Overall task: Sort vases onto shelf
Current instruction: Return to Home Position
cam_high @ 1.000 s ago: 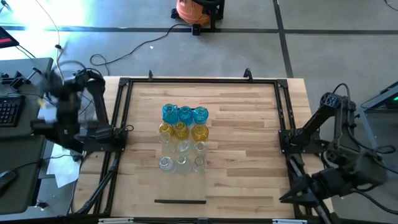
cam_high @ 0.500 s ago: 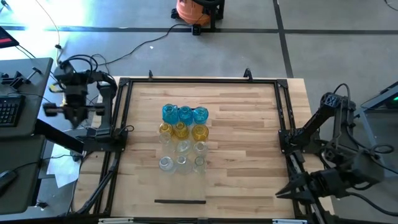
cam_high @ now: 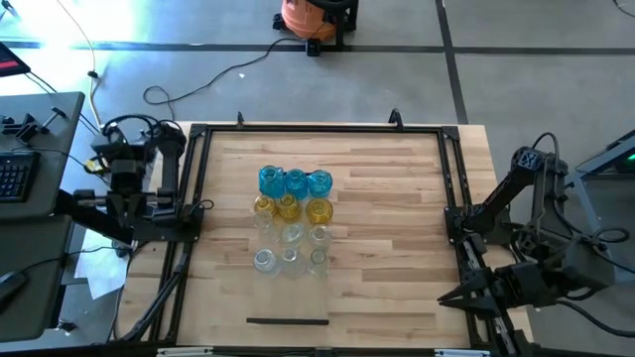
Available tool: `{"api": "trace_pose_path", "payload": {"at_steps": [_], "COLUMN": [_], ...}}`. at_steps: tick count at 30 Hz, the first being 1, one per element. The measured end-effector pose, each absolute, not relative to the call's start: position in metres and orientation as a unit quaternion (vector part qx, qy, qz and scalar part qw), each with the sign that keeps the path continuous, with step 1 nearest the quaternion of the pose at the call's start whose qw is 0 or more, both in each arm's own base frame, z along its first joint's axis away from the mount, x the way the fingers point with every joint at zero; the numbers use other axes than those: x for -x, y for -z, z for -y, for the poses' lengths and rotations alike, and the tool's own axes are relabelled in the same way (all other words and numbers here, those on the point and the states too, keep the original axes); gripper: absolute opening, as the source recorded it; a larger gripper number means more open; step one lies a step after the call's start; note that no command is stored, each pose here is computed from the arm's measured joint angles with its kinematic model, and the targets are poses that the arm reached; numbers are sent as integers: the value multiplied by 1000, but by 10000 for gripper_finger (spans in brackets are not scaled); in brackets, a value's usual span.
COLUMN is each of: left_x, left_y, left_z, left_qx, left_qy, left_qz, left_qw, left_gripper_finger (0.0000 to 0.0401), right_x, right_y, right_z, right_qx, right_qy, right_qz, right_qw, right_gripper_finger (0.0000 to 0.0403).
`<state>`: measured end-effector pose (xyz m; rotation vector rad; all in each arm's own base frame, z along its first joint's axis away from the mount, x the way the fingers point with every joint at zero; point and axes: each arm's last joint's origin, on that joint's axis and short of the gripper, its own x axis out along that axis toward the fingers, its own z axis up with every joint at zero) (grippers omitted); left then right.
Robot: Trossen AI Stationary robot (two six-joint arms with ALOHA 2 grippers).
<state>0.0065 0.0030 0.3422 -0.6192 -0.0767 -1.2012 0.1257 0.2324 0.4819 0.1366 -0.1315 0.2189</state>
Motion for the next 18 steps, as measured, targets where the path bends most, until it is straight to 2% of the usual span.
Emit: {"api": "trace_pose_path", "payload": {"at_steps": [9, 11, 15, 18], "left_x": [-10, -11, -10, -10], "left_y": [-333, -330, -321, -326], "left_z": [17, 25, 57, 75], "left_qx": [312, 315, 347, 365], "left_qy": [550, 561, 641, 677], "left_qz": [85, 65, -86, -124], "left_qw": [770, 763, 679, 627], "left_gripper_finger": [1, 1, 1, 1], "right_x": [-118, -116, -113, -111], "right_y": [-481, -482, -482, -481], "right_z": [-235, -236, -239, -240], "right_qx": [-88, -88, -92, -90], "right_qy": [-100, -108, -130, -135], "right_qz": [58, 58, 59, 57], "right_qw": [989, 989, 986, 985], "right_gripper_finger": [0, 0, 0, 0]}}
